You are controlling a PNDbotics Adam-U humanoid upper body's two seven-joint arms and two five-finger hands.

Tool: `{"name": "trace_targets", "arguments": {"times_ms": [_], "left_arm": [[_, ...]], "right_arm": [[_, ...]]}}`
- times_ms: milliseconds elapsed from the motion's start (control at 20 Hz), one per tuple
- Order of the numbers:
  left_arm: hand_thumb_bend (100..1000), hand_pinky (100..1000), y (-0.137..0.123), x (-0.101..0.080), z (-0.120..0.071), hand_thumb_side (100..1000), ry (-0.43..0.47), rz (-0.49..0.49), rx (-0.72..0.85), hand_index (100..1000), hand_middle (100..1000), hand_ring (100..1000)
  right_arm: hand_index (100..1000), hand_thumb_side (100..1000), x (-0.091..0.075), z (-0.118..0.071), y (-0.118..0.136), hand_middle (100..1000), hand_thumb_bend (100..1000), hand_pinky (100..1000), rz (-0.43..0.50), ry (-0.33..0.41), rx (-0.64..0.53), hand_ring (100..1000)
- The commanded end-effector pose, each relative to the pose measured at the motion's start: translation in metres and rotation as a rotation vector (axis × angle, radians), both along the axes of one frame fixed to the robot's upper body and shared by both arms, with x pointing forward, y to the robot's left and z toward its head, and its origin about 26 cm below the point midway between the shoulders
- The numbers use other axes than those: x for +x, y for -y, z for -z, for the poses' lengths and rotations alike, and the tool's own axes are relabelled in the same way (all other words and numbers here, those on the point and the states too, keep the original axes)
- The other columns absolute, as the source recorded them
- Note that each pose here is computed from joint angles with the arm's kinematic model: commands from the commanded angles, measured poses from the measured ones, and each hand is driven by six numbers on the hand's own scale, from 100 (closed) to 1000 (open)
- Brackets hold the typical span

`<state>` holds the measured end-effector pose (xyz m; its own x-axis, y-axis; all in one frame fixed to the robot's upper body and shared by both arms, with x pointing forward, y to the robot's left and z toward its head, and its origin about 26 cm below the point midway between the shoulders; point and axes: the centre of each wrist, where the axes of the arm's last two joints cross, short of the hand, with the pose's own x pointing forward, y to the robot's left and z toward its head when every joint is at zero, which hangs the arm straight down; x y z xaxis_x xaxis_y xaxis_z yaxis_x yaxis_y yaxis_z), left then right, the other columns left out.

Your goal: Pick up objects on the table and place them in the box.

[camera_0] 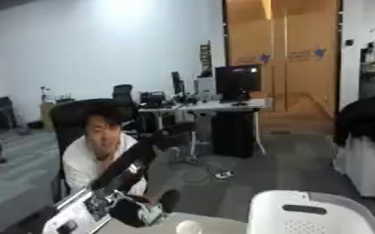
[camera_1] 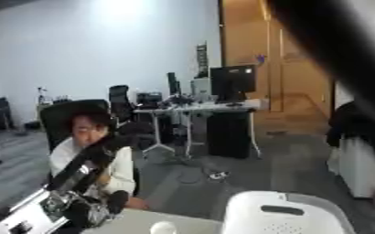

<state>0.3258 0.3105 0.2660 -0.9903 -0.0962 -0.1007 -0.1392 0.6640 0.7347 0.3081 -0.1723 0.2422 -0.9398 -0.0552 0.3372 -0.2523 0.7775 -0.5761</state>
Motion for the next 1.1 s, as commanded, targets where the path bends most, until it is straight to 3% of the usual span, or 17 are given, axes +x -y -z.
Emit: {"name": "trace_targets", "arguments": {"times_ms": [50, 100, 200, 300, 500, 550, 600, 700, 950, 1100], "left_arm": [[512, 1000, 0.012, -0.014, -0.016, 544, 0.040, 0.065, 0.047, 1000, 1000, 1000], [496, 1000, 0.014, -0.015, -0.017, 548, 0.038, 0.073, 0.050, 1000, 1000, 1000], [438, 1000, 0.014, -0.015, -0.015, 591, 0.018, 0.071, 0.058, 1000, 1000, 1000], [244, 1000, 0.013, -0.015, -0.013, 768, -0.008, 0.062, 0.063, 1000, 1000, 1000], [197, 1000, 0.008, -0.013, -0.012, 773, -0.034, 0.045, 0.057, 1000, 1000, 984], [110, 1000, 0.005, -0.011, -0.012, 752, -0.040, 0.032, 0.056, 1000, 1000, 978], [100, 1000, -0.001, -0.007, -0.010, 749, -0.050, 0.002, 0.059, 1000, 1000, 977], [100, 1000, -0.015, 0.002, -0.006, 782, -0.077, -0.079, 0.079, 1000, 1000, 984], [100, 1000, -0.053, 0.037, 0.013, 835, -0.229, -0.346, 0.216, 1000, 1000, 996], [100, 1000, -0.065, 0.053, 0.020, 862, -0.335, -0.414, 0.278, 1000, 1000, 1000]], "right_arm": [[583, 534, -0.002, -0.006, -0.001, 440, 100, 100, -0.010, 0.055, -0.054, 372], [532, 468, -0.002, -0.005, -0.002, 390, 100, 100, -0.012, 0.063, -0.066, 336], [497, 459, -0.002, -0.006, 0.000, 343, 100, 100, 0.006, 0.079, -0.054, 311], [468, 500, -0.002, -0.006, 0.001, 305, 135, 100, 0.029, 0.091, -0.011, 291], [514, 452, 0.000, -0.004, 0.000, 376, 156, 100, 0.078, 0.076, 0.003, 342], [536, 567, 0.000, -0.003, 0.000, 415, 100, 116, 0.092, 0.063, -0.006, 372], [560, 692, 0.001, -0.003, 0.001, 433, 100, 124, 0.103, 0.044, -0.004, 385], [580, 745, 0.000, -0.004, 0.002, 449, 100, 132, 0.111, 0.018, -0.005, 399], [589, 793, -0.001, -0.005, 0.003, 459, 100, 137, 0.112, -0.002, -0.029, 412], [590, 800, -0.001, -0.005, 0.003, 459, 100, 137, 0.112, -0.005, -0.034, 413]]}}
